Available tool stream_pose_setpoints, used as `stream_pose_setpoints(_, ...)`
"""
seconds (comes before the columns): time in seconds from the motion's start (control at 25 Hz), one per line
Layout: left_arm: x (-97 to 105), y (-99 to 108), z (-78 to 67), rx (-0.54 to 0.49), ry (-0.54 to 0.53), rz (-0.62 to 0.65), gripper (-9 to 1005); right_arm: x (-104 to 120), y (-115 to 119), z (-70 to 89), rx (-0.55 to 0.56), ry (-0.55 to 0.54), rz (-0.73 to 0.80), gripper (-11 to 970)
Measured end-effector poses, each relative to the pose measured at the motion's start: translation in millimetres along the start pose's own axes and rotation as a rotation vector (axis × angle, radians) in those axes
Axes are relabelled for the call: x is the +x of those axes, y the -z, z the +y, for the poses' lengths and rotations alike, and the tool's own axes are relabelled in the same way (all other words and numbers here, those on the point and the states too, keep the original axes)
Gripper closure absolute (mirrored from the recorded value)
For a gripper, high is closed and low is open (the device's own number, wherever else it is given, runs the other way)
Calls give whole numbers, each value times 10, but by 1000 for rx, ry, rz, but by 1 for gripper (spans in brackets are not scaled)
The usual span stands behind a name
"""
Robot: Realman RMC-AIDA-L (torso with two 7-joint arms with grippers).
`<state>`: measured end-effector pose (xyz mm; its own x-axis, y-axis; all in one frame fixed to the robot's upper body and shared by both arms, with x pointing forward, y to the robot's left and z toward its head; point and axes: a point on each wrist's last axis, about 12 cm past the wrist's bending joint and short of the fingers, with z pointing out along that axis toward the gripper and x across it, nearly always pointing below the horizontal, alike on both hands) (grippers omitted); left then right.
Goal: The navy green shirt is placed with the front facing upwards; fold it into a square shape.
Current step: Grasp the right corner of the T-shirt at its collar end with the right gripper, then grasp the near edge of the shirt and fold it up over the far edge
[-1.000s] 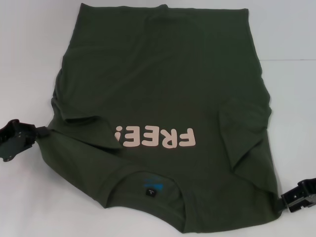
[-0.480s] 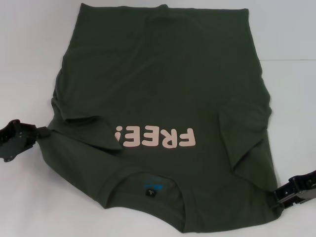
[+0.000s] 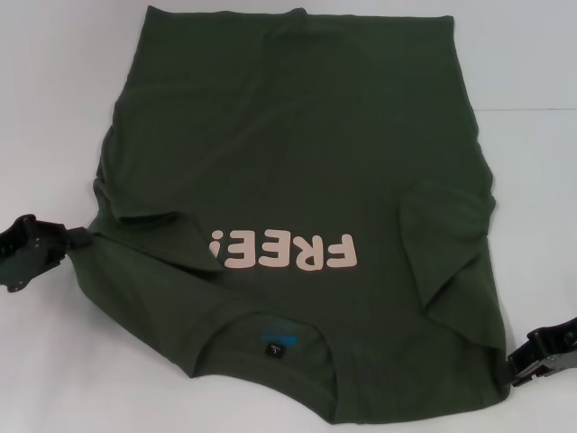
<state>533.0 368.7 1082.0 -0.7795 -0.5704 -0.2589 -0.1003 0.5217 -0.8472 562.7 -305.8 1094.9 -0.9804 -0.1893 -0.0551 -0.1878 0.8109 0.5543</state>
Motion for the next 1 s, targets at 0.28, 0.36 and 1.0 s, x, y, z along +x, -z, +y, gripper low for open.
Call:
stream_pose_setpoints(0.28,-1,-3,-7,8,-3,-3,941,6,2,-6,0,-2,1,849)
stream_pose_setpoints(0.36,0,-3,-7,9,-3,-2,941,11,-1,-9,0,-3,3,876)
stream_pose_setpoints(1.0,95,200,-63,101,-106,64,941,194,315,-191,-5,18,-19,946)
